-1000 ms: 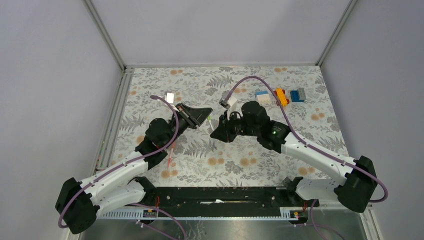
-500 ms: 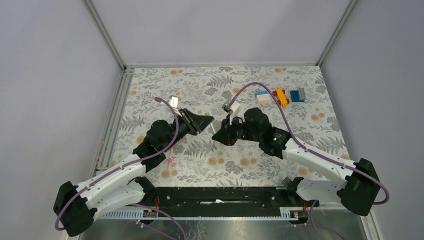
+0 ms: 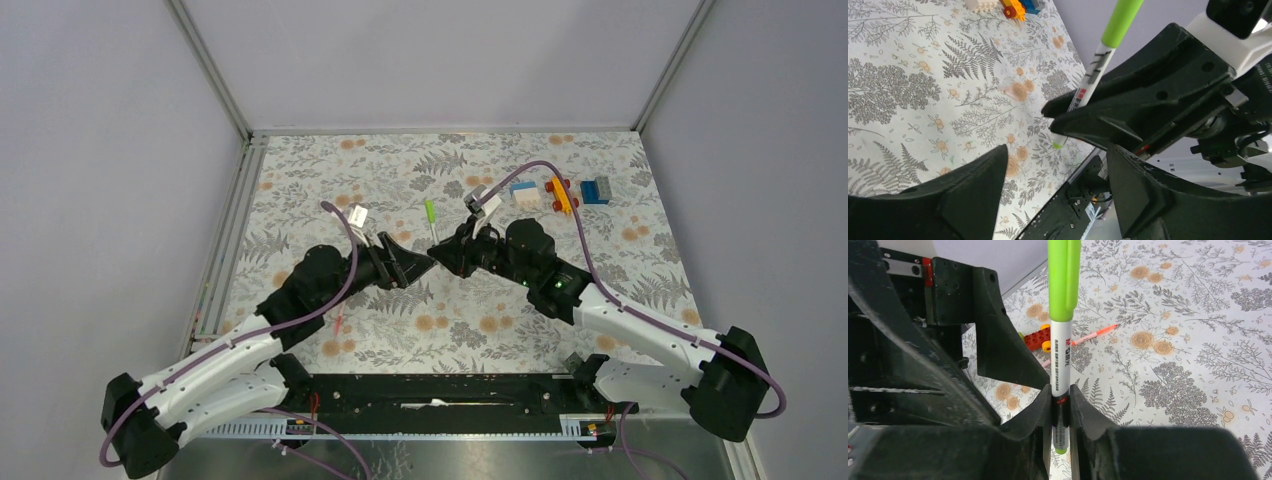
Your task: Insert the pens into the pen caps
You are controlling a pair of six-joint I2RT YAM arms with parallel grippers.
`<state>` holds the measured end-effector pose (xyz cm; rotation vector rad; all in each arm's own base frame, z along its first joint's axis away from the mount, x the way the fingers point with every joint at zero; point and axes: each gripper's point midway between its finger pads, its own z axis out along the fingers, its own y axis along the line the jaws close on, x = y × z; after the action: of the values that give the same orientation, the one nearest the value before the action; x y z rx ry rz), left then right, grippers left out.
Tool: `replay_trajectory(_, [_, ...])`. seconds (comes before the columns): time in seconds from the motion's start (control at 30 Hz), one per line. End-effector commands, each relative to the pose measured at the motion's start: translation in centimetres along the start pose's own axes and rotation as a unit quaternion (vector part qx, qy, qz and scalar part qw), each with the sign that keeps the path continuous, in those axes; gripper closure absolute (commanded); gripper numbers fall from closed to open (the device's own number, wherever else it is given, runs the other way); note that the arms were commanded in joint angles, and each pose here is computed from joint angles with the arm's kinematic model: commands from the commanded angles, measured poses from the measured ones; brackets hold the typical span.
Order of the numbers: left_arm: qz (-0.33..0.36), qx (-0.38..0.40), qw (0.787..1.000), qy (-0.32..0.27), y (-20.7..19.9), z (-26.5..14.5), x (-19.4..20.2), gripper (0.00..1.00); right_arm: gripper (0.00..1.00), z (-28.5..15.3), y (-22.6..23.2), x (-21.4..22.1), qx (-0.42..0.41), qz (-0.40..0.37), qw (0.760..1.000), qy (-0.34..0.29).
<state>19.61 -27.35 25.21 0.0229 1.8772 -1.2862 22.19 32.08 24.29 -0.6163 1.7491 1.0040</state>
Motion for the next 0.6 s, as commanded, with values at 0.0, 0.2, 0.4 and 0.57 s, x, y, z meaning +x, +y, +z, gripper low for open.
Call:
replay_trajectory(0.0, [0.017,0.029,0.999,-0.032,-3.1,-1.6,-2.7,0.22,1.00,-0.3,0.1,-3.2,0.007,-0.004,0.998,-0.057])
replay_trajectory(0.2, [0.036,0.047,0.996,-0.062,-5.5,-2.2,-5.3,0.20,1.00,-0.7,1.2,-1.6,-0.029,-0.002,0.999,-0.036])
replay_trajectory(0.4, [0.071,0.060,0.992,-0.090,-7.7,-1.9,-7.9,0.28,1.00,-2.0,3.9,0.0,-0.111,0.000,0.994,-0.016])
replay_trajectory(0.57, [0.081,0.066,0.991,-0.081,-8.3,-0.8,-8.0,0.39,1.00,-2.9,5.0,0.0,-0.138,-0.002,0.990,-0.017])
